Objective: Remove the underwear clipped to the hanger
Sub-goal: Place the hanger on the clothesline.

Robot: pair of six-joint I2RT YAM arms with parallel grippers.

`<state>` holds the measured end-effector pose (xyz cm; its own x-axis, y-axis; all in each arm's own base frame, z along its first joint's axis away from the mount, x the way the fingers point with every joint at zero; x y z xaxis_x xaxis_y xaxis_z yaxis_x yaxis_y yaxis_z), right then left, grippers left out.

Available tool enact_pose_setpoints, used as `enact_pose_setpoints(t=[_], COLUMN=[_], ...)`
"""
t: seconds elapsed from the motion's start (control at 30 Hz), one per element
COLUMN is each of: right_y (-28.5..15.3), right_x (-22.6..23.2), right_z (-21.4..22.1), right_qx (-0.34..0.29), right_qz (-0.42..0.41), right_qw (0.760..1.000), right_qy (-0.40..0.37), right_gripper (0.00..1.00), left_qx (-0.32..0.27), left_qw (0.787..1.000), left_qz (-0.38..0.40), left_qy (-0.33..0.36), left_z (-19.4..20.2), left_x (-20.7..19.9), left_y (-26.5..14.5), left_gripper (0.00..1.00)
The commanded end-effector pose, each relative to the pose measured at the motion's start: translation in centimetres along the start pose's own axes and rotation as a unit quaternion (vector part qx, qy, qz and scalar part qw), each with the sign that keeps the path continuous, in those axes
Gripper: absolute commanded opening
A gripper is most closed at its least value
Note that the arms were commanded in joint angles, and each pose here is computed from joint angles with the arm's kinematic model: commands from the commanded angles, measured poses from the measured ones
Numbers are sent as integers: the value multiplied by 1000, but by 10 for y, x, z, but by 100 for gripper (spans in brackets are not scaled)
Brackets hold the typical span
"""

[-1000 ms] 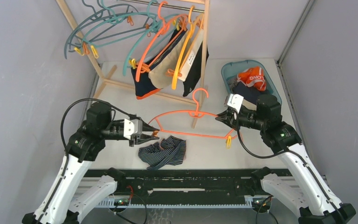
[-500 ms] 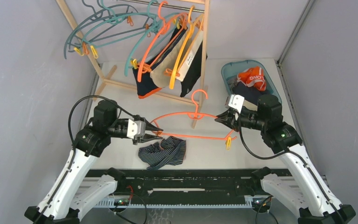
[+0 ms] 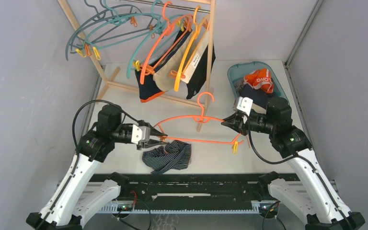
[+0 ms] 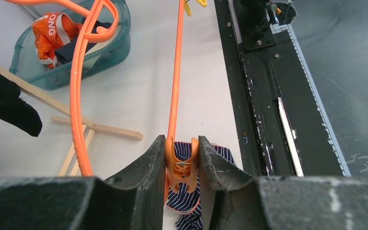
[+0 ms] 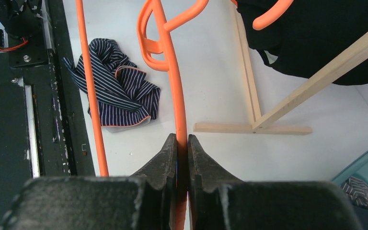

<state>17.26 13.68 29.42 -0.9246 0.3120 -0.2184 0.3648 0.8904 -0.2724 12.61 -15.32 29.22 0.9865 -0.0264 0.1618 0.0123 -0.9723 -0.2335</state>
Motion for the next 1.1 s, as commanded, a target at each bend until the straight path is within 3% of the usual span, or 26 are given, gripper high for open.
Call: enact_pose_setpoints(t=[0.0, 1.07], right_y=[-5, -1], right_x=[-5, 2], right_z=[-20, -15], right_qx=[-28, -26], right_qz=[8, -31], right_qw=[999, 999], right_qy=[-24, -20], right_gripper=[0, 0], left_qx=[-22, -26], left_qw=[999, 998], left_qz=[5, -8], left_qy=[34, 53], left_z=[-11, -19], left_x=[0, 9], left_y=[-2, -8], left_gripper=[0, 0])
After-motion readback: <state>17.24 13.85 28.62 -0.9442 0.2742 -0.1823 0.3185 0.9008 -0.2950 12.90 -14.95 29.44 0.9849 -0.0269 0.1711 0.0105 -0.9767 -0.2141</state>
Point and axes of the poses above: each gripper's point midway between its finger pads, its own y axis out along the fingers, its own x axis along the line the jaws close on, z = x × y, the point moved 6 cm from there along -y, back along the fingers, and after that the axes turned 5 degrees about -y, right-handed, at the moved point
